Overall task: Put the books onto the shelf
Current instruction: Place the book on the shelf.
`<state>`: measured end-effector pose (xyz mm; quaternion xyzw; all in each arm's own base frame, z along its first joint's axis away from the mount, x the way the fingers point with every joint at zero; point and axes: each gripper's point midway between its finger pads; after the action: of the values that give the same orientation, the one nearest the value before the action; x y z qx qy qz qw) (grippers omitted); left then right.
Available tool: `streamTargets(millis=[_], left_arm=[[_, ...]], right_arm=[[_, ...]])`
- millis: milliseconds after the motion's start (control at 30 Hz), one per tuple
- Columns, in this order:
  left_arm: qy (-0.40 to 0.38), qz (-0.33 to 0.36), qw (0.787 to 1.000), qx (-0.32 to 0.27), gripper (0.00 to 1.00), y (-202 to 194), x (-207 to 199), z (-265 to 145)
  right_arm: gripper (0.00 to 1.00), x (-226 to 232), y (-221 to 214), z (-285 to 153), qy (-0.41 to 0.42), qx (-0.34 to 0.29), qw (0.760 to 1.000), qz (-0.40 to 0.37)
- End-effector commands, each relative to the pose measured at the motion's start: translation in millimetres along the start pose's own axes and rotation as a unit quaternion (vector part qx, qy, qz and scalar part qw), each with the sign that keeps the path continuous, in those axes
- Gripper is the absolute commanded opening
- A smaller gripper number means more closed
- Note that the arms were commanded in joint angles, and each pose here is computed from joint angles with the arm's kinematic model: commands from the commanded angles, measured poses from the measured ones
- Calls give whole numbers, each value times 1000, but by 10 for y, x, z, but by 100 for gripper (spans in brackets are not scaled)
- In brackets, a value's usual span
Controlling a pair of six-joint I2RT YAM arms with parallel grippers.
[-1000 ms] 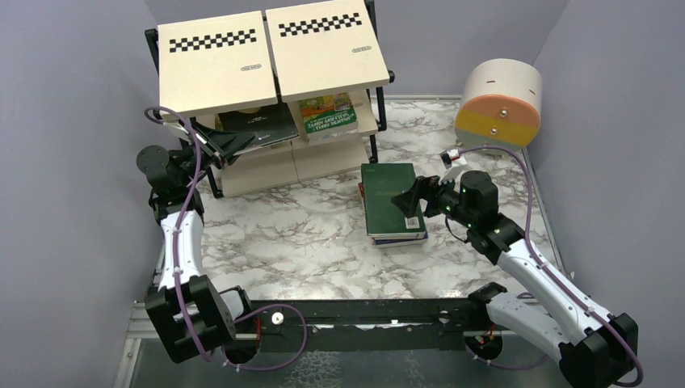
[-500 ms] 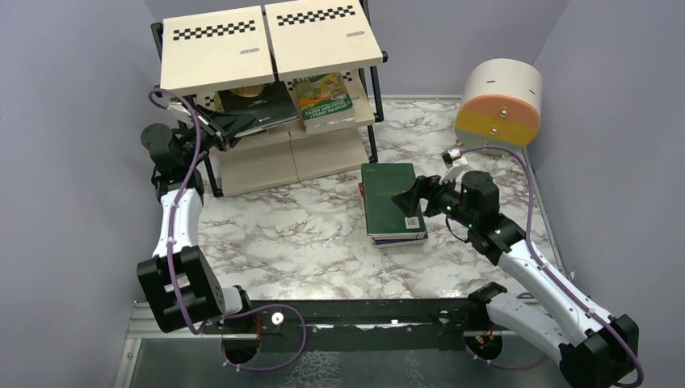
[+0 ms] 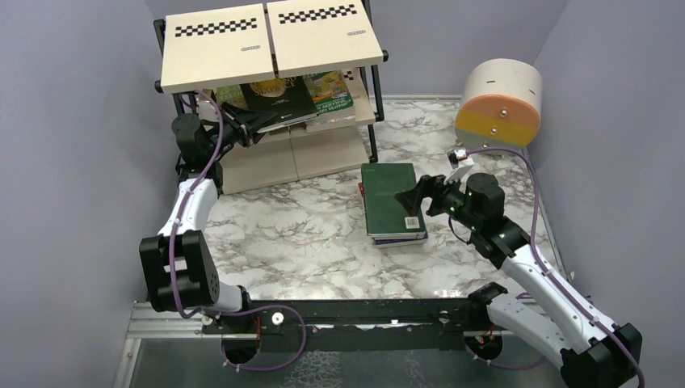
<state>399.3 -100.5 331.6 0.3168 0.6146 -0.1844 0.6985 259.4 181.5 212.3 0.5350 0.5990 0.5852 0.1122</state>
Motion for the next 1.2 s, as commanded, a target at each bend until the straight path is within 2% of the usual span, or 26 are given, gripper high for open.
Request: streamTargets(millis=[0,267,533,700,1033,1167], left_arm=[[-56,68,995,-51,0,78,-478,-107],[-55,50,993,-96,0,-24,-501,-301],[-51,54,992,-104,0,-117,-591,-415],[-41,40,992,-112,0,-155,-509,-479],[-26,20,986,-166,0,-116,-386,-745],[-21,19,987,-160,0,-79,-358,-782]], right_arm=[[98,-62,-35,-17,-12,-3,1000,-9],[98,-50,-45,-20,-8,-2,1000,-9],[98,-12,-40,-42,1,-3,1000,-11],[98,-12,-39,-73,1,-4,1000,-13],[98,-6,-47,-91,2,-3,1000,-14],[98,1,-51,-92,4,-2,1000,-13]])
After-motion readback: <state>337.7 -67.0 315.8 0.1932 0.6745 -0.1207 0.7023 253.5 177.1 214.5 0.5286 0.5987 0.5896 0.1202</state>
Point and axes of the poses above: each gripper's point midway between its finger pads, its own z axis out along the fingers, its own x axis along the line the jaws close on, y = z × x, and after that the axes turned 5 degrees about z, right-handed
